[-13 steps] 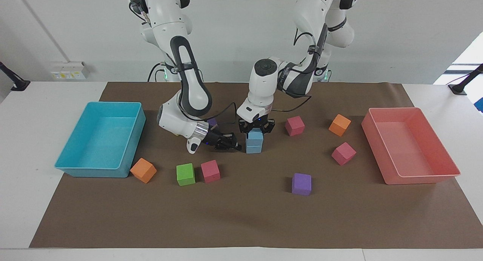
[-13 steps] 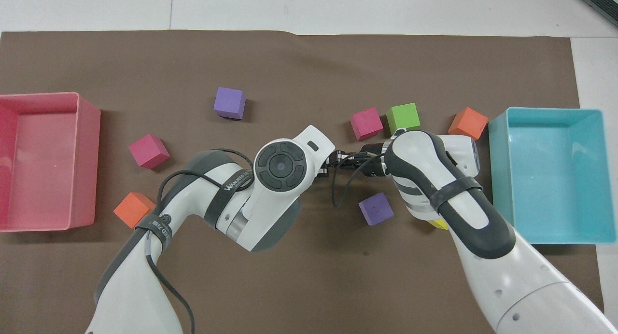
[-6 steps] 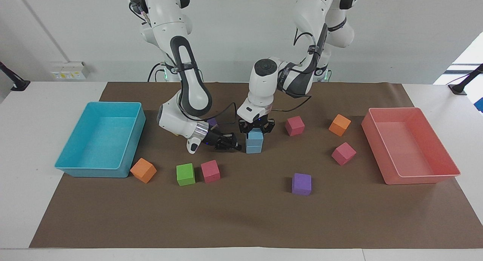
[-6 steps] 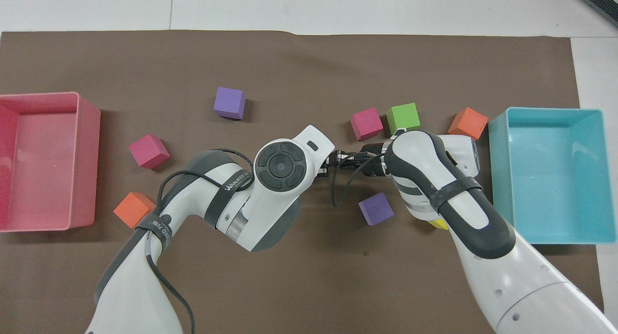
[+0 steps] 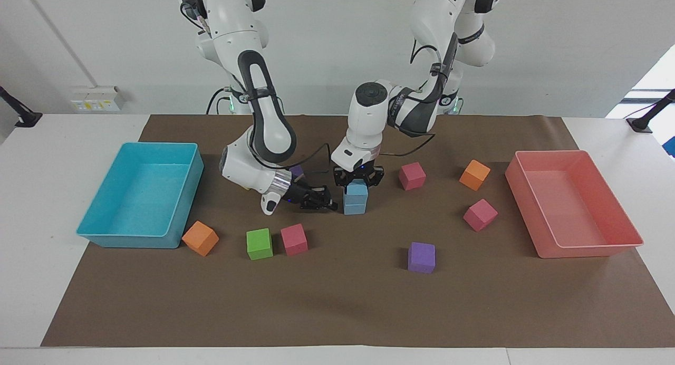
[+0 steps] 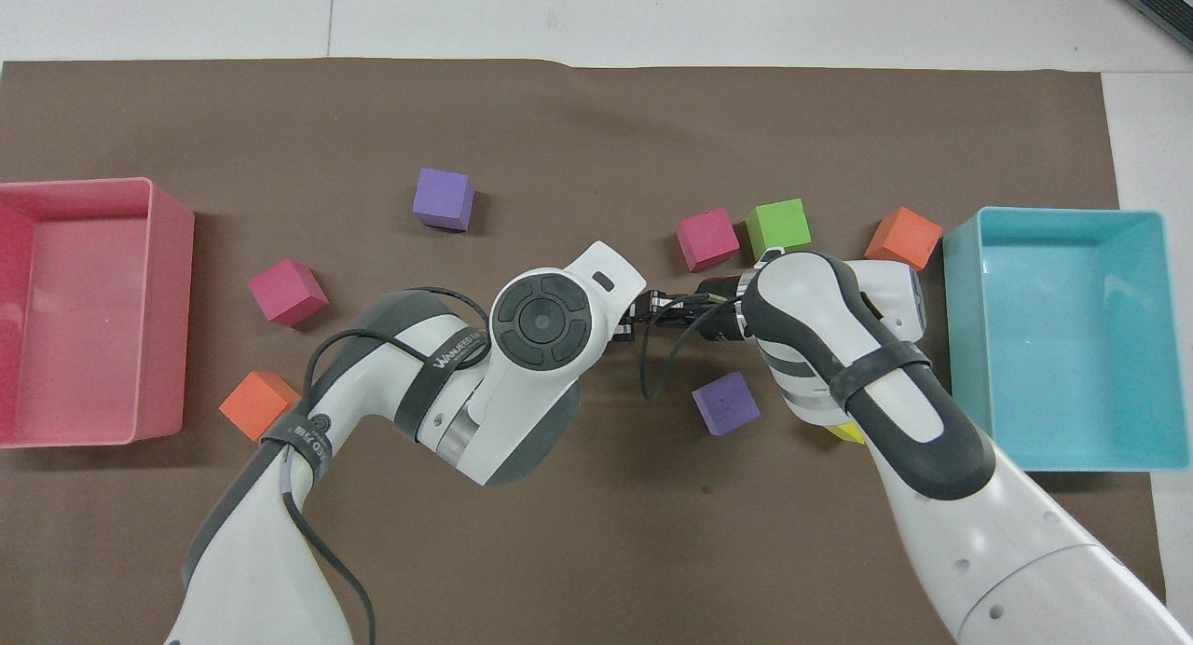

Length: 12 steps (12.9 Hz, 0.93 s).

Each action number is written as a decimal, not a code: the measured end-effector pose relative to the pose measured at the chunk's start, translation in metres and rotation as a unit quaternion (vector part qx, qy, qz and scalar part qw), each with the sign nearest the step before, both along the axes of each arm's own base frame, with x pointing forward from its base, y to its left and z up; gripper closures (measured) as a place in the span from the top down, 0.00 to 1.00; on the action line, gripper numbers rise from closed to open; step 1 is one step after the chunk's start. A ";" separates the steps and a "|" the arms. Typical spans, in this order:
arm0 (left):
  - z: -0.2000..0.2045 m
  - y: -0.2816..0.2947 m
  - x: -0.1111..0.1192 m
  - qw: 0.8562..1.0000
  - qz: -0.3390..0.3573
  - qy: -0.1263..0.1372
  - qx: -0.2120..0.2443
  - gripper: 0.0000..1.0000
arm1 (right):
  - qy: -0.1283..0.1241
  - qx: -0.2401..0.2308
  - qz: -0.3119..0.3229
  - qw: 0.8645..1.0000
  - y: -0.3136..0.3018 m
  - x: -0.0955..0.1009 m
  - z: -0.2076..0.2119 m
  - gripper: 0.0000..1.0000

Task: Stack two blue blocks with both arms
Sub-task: 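Lower the blue cube onto the placed cube and open the left gripper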

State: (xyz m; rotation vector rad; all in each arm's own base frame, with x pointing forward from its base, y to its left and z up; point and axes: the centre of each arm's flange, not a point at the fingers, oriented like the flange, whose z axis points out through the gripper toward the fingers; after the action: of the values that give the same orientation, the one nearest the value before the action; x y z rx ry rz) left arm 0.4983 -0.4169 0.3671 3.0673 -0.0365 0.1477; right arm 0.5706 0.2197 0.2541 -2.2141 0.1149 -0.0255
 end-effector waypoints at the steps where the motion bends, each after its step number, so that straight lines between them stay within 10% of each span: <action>1: 0.000 0.000 0.000 1.000 0.000 0.000 0.000 0.57 | 0.000 0.000 0.000 1.000 0.000 0.000 0.000 0.01; 8: 0.000 0.000 0.000 1.000 0.001 -0.001 -0.001 0.62 | 0.000 0.000 0.000 1.000 0.000 0.000 0.000 0.01; 12: 0.000 0.000 0.000 1.000 0.001 -0.002 -0.001 1.00 | 0.000 0.000 0.000 1.000 0.000 0.000 0.000 0.01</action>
State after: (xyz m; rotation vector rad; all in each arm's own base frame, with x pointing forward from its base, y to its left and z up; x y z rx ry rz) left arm 0.4986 -0.4171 0.3676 3.0644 -0.0337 0.1526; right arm 0.5706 0.2197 0.2541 -2.2141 0.1149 -0.0255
